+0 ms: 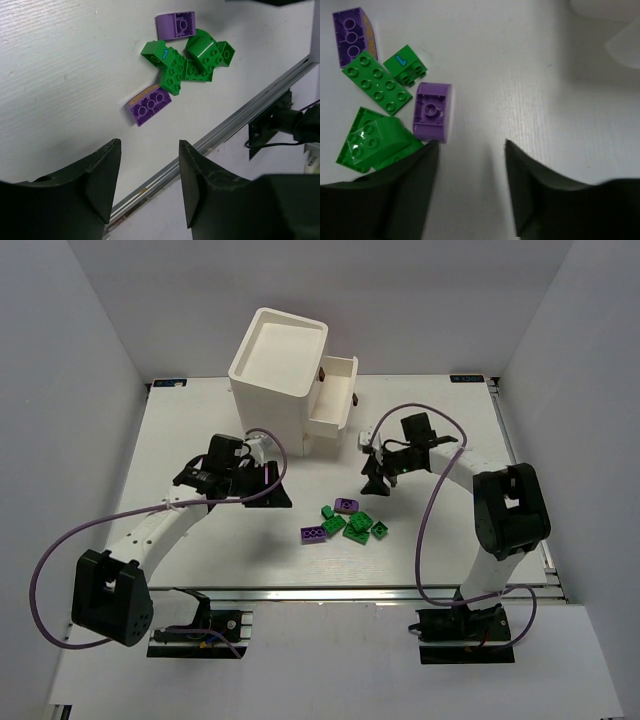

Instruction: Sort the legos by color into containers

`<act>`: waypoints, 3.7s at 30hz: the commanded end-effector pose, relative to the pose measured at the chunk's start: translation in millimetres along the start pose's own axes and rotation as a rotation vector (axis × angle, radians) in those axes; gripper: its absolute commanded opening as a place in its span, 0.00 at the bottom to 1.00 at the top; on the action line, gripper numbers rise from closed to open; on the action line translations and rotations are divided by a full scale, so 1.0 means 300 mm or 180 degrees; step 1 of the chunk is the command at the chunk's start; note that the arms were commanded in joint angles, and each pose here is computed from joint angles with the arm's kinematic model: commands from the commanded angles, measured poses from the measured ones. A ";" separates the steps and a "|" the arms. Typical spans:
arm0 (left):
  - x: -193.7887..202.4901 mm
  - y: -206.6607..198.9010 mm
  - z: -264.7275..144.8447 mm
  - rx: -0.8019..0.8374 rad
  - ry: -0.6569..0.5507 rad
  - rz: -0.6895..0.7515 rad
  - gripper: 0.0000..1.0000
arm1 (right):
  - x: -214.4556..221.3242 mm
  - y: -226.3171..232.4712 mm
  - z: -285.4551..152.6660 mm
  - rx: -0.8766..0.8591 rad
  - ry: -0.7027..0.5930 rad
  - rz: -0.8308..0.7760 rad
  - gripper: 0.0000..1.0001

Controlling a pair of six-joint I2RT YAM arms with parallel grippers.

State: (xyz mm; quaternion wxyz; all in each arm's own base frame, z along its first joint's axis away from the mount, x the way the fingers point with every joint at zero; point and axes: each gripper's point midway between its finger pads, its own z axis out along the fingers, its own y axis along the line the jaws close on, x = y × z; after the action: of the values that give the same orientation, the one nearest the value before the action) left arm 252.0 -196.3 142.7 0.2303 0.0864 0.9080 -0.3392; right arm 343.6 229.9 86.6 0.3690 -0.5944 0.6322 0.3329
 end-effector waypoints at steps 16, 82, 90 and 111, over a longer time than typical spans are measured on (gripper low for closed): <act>0.070 -0.007 0.005 -0.0174 -0.0043 0.0101 0.66 | -0.016 0.128 0.114 -0.0136 0.0296 -0.0244 0.88; 0.097 -0.100 0.131 0.0004 0.0469 0.1160 0.80 | -0.708 -0.571 -0.040 0.1644 -0.1051 0.1232 0.81; 0.147 -0.104 0.189 0.0091 0.0684 0.1889 0.80 | -0.704 -0.519 -0.212 0.1475 -0.1220 0.1169 0.84; 0.157 0.012 0.392 -0.0696 0.0840 0.2630 0.48 | -0.546 -0.482 -0.411 0.1575 -0.1266 0.1374 0.84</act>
State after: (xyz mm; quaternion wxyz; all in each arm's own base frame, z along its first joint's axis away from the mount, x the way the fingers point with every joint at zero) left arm 246.7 -261.5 28.4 0.2086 0.4584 0.8569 -0.1101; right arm 485.5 202.4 259.5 0.5033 -0.2541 0.7473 0.3517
